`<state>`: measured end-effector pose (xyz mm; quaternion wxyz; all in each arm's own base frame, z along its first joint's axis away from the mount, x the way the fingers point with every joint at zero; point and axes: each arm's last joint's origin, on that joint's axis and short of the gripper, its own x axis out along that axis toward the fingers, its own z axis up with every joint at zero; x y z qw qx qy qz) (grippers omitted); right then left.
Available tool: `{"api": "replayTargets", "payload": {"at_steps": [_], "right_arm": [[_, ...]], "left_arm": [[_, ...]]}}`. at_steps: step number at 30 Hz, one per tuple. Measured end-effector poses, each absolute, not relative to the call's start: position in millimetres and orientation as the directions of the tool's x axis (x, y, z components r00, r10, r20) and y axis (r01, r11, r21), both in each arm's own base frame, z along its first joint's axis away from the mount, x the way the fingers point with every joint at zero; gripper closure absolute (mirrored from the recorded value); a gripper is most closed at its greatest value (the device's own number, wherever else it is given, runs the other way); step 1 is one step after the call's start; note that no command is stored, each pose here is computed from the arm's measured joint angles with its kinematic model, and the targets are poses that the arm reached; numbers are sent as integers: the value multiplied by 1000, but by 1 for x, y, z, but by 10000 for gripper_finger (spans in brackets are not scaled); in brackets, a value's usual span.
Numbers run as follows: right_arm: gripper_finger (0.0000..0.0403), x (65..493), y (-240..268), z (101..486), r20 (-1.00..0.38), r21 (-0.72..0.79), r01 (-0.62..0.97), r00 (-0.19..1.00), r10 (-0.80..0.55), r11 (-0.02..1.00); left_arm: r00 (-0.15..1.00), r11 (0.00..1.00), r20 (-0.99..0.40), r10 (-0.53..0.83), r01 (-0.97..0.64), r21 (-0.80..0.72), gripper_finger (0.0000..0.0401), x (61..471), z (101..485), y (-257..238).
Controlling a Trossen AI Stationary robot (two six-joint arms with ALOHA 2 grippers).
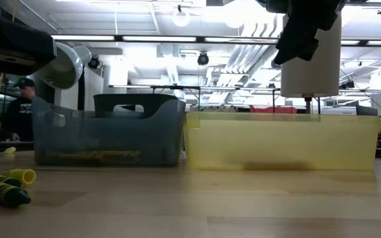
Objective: Sort crayons
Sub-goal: Move the yellow crayon cup to the bottom left of the table, then move the green crayon to the bottom left of the table
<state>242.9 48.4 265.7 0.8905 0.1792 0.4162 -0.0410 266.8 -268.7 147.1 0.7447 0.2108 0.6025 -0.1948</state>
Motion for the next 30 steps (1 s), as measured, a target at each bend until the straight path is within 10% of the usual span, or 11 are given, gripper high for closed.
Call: {"api": "replayTargets", "payload": {"at_steps": [15,22,30], "right_arm": [[265,243,48,266,-756,284,222,650,76,933],[265,239,48,270,-743,261,181,664,78,948],[265,227,42,276,-760,259,212,646,64,942]], "left_arm": [[187,842,-981,-53,536,57,287,271,156,-268],[147,889,-989,-15,454,54,278,252,217,-243],[655,996,-754,38,-82,-21,281,210,290,-186]]}}
